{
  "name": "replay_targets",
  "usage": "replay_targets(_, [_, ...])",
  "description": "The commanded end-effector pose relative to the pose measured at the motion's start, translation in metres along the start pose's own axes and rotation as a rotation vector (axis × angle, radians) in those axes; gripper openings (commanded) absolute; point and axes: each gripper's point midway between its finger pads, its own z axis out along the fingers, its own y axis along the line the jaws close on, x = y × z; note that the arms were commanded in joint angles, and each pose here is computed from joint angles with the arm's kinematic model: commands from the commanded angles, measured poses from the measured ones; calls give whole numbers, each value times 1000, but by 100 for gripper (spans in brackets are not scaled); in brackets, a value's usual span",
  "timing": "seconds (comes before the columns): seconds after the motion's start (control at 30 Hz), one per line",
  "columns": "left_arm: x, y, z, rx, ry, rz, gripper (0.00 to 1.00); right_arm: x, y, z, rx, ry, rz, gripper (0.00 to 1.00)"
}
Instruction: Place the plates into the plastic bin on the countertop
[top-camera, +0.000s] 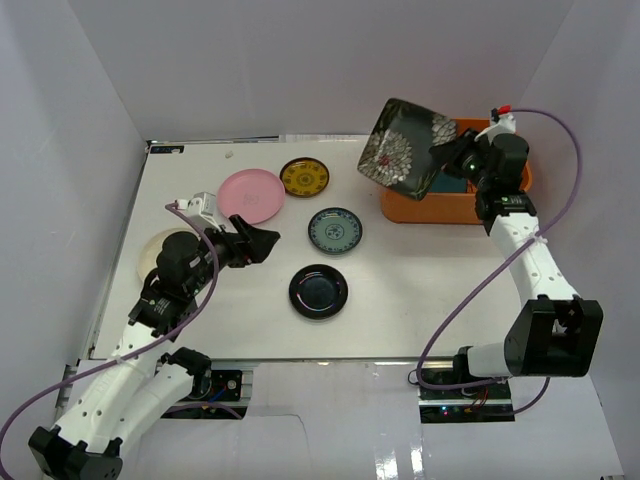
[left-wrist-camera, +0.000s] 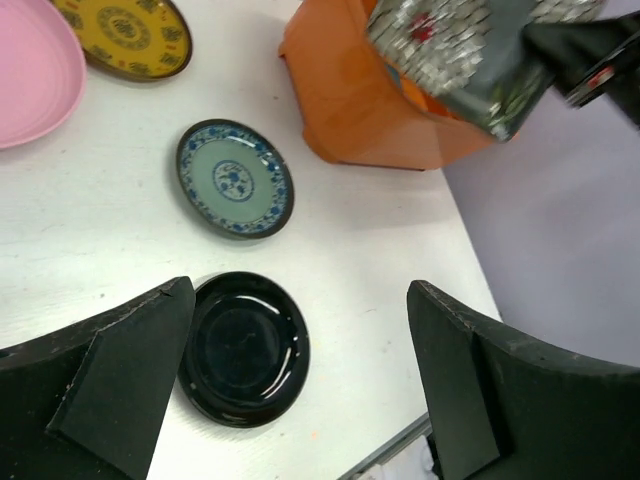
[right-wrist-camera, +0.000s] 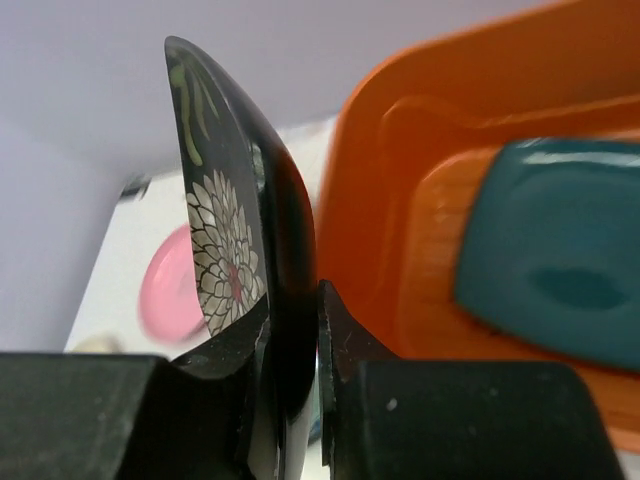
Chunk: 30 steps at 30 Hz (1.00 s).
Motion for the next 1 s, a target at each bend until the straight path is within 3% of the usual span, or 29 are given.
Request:
replay_targets(0.0, [12,20,-1,-71,28,52,98,-84,-4,-2,56,-243,-51,8])
replay_targets(0.1, [13,23,-1,-87,39,64,98,-100,-49,12,160,-266,-13,8])
replay_targets(0.23, [14,24,2,-97,53,57,98,-98,-109,42,250,-206,16,8])
replay_targets(0.57, [13,53,19,-255,53,37,98,-65,-167,67,354,-102,44,8])
replay_targets(0.67, [18,76,27,-362,32,-15,98,-56,-180,64,409,-97,22,25])
replay_targets(0.7, [14,84,29,-404,-5,-29,98,-50,-186,62,427,-85,21,47])
replay_targets(0.77, [17,94,38,-431,-47,-92,98,-43,-194,54,482,-79,17,64])
replay_targets(0.8, [19,99,41,-443,-60,-106,97,-45,-195,51,495,-90,15,84])
replay_targets(0.83, [26,109,46,-476,-61,-127,97,-53,-198,44,536,-118,16,92])
replay_targets(0.87, [26,112,49,-491,-64,-133,97,-55,-196,41,543,-122,18,97])
replay_targets(0.97, [30,128,62,-563,-63,-153,97,-70,-185,26,590,-169,0,90])
